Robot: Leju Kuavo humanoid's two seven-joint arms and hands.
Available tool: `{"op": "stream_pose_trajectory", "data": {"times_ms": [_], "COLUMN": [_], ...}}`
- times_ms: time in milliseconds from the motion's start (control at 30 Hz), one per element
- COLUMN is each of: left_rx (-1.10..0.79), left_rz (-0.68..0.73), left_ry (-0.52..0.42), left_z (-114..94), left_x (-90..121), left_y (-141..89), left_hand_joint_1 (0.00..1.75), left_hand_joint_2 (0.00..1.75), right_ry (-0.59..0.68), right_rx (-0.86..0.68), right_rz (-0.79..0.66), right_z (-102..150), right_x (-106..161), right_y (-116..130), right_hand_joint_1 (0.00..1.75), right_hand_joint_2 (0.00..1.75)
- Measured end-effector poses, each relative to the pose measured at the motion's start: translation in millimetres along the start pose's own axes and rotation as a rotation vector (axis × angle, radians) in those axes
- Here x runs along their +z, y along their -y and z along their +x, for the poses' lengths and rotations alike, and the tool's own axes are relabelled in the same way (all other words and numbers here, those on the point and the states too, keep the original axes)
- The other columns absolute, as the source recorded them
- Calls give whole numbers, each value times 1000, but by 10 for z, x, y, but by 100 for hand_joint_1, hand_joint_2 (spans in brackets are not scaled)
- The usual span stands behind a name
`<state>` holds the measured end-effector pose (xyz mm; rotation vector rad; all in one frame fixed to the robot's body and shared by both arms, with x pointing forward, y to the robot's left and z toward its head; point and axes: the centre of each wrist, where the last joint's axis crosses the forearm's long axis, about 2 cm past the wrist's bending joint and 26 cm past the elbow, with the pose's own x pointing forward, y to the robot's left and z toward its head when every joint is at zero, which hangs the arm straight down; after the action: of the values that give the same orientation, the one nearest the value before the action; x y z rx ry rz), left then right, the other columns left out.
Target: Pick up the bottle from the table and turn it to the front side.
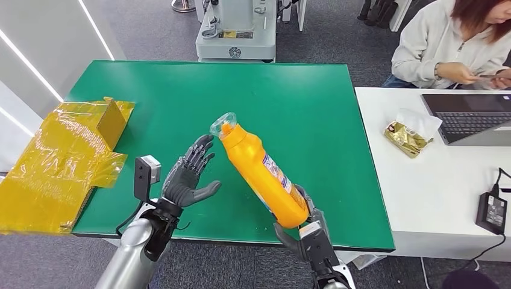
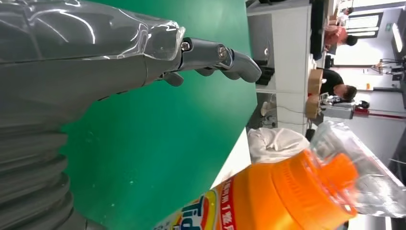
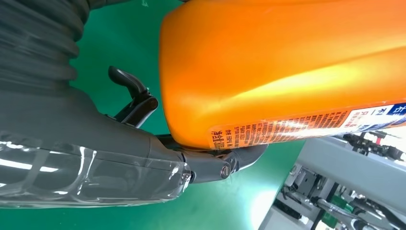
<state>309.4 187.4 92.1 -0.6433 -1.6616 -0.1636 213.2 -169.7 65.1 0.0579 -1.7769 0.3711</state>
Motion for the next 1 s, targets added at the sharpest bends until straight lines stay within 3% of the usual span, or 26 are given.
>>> {"op": "stream_pose_trajectory", "data": {"times_ms": [233, 433, 767, 1000], "left_rx": [219, 258, 109, -18], "left_rz": [-123, -138, -138, -136], "left_ry": [-18, -21, -117, -193], "left_z": [249, 485, 458, 253], "left_x": [-252, -570, -913, -897], "left_y": [-49, -106, 63, 96], "left_hand_joint_1": [0, 0, 0, 0], "left_hand_joint_2": [175, 175, 175, 175], "right_ry": [-10, -28, -78, -122], "right_rx": [23, 52, 72, 74], "right_rz": [47, 56, 19, 0], "right_z": [-51, -95, -146, -193], "right_x": [-40, -75, -92, 17], "right_y": [-9, -31, -19, 2], "right_hand_joint_1": [175, 175, 175, 175], "right_hand_joint_2": [175, 175, 175, 175]}}
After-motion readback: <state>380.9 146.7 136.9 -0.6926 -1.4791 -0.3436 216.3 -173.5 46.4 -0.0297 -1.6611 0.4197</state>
